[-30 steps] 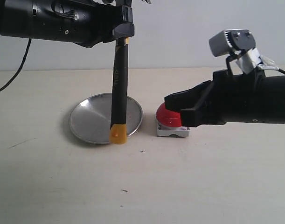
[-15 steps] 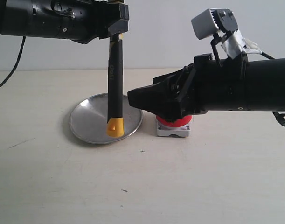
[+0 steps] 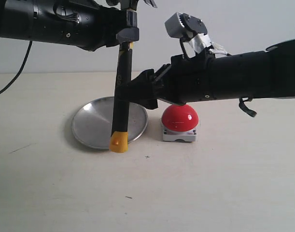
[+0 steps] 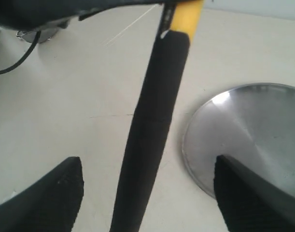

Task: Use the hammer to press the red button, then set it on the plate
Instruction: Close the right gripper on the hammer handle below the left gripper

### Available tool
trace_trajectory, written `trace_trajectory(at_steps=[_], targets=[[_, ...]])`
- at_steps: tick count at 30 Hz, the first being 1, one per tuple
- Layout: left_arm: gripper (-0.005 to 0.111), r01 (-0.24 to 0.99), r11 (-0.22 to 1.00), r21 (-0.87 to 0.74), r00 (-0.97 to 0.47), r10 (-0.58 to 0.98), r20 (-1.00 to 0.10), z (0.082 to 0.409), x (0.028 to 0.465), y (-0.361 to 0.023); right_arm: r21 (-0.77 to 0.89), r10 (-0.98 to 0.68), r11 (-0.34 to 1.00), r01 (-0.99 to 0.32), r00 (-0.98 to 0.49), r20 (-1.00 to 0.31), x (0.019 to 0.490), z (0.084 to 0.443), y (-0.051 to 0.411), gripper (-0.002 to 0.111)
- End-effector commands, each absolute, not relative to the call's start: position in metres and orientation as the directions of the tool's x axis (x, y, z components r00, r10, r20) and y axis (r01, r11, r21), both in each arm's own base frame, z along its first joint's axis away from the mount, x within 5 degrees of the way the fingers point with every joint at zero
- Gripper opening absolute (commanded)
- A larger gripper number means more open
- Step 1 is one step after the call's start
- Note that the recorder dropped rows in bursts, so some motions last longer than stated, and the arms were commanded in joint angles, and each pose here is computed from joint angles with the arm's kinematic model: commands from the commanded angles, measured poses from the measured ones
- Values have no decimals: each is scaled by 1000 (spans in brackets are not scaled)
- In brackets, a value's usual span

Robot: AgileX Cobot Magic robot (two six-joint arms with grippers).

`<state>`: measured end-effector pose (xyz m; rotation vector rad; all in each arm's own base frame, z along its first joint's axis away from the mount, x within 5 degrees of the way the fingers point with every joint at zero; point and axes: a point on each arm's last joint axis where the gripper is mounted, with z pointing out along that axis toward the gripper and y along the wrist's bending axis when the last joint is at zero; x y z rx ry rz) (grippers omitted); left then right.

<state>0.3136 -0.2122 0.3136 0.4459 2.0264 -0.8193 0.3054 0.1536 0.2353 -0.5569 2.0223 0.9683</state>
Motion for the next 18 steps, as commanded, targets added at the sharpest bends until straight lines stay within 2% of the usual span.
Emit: trace_trajectory(at_steps=[1, 9, 18], targets=[[0, 592, 712, -378, -531, -8, -847, 324, 310, -210, 468, -41, 555, -688, -584, -811, 315, 232, 162, 72], [0, 592, 712, -378, -532, -7, -847, 324, 310, -210, 473, -34, 568, -674, -593, -805, 331, 227, 166, 72], [0, 576, 712, -402, -547, -30, -837, 324, 311, -210, 456, -51, 587, -669, -593, -804, 337, 226, 187, 65]])
